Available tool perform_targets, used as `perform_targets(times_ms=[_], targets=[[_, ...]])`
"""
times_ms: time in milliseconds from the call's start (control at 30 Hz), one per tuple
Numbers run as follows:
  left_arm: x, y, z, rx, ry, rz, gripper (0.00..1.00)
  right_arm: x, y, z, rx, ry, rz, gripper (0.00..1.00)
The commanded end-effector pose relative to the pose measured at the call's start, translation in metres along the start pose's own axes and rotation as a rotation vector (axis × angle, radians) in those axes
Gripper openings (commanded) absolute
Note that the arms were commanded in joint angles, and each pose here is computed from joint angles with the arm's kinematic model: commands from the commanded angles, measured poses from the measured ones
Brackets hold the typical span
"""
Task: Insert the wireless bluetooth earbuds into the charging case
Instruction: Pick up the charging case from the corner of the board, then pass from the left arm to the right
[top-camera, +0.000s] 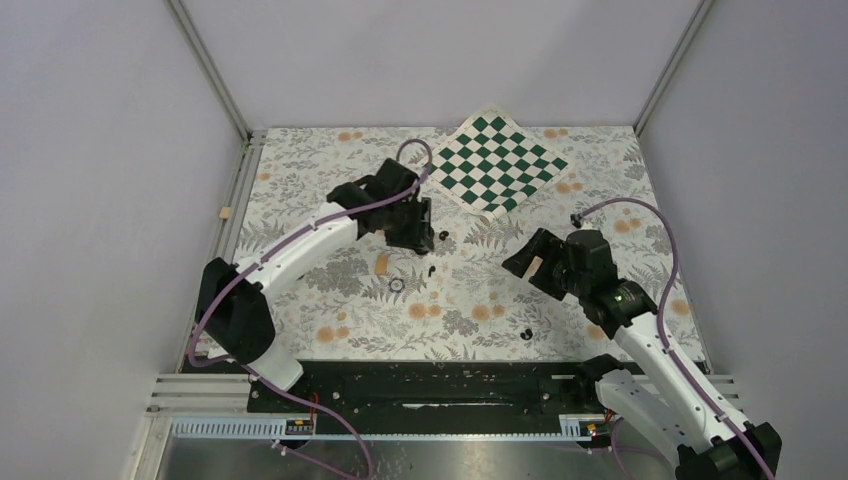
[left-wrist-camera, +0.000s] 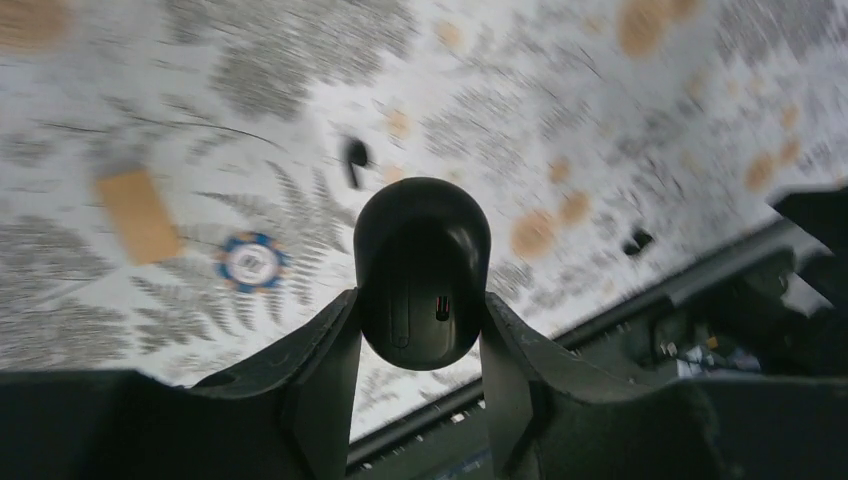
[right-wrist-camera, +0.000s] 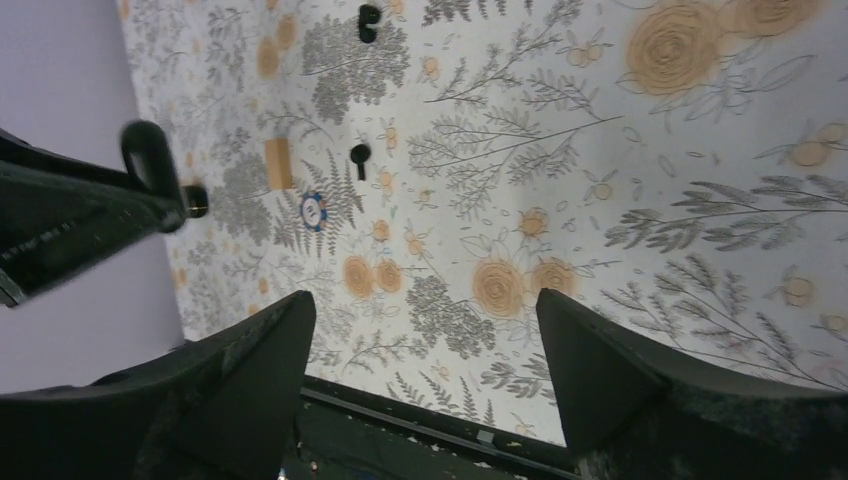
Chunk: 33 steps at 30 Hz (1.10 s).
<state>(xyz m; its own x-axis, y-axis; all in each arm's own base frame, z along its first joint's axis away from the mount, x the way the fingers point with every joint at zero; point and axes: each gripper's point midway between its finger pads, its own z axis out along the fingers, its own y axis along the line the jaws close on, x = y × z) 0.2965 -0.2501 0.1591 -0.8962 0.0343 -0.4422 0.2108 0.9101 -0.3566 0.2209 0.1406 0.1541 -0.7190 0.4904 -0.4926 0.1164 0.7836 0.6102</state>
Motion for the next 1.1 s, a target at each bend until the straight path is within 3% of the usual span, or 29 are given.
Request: perform_targets(times_ms=[0, 67, 167, 500, 1067], targets=[[0.021, -0.061, -0.015, 0.191, 0.044, 0.003, 0.33, -0.005, 0.038, 0.003, -0.196, -0.02, 0.107, 0.85], [0.028, -0.091, -0.02, 0.282, 0.055, -0.009, 0.33, -0.004, 0.046, 0.006, -0.254, -0.025, 0.142, 0.75], [0.036, -0.115, -0.025, 0.338, 0.059, 0.038, 0.33, -0.004, 0.051, 0.011, -0.309, -0.033, 0.213, 0.7], [0.062, -0.128, -0.022, 0.362, 0.114, 0.157, 0.33, -0.022, 0.089, 0.013, -0.416, -0.016, 0.27, 0.65], [0.059, -0.132, -0.024, 0.337, 0.098, 0.201, 0.34, 0.007, 0.109, 0.023, -0.447, 0.142, 0.259, 0.61]])
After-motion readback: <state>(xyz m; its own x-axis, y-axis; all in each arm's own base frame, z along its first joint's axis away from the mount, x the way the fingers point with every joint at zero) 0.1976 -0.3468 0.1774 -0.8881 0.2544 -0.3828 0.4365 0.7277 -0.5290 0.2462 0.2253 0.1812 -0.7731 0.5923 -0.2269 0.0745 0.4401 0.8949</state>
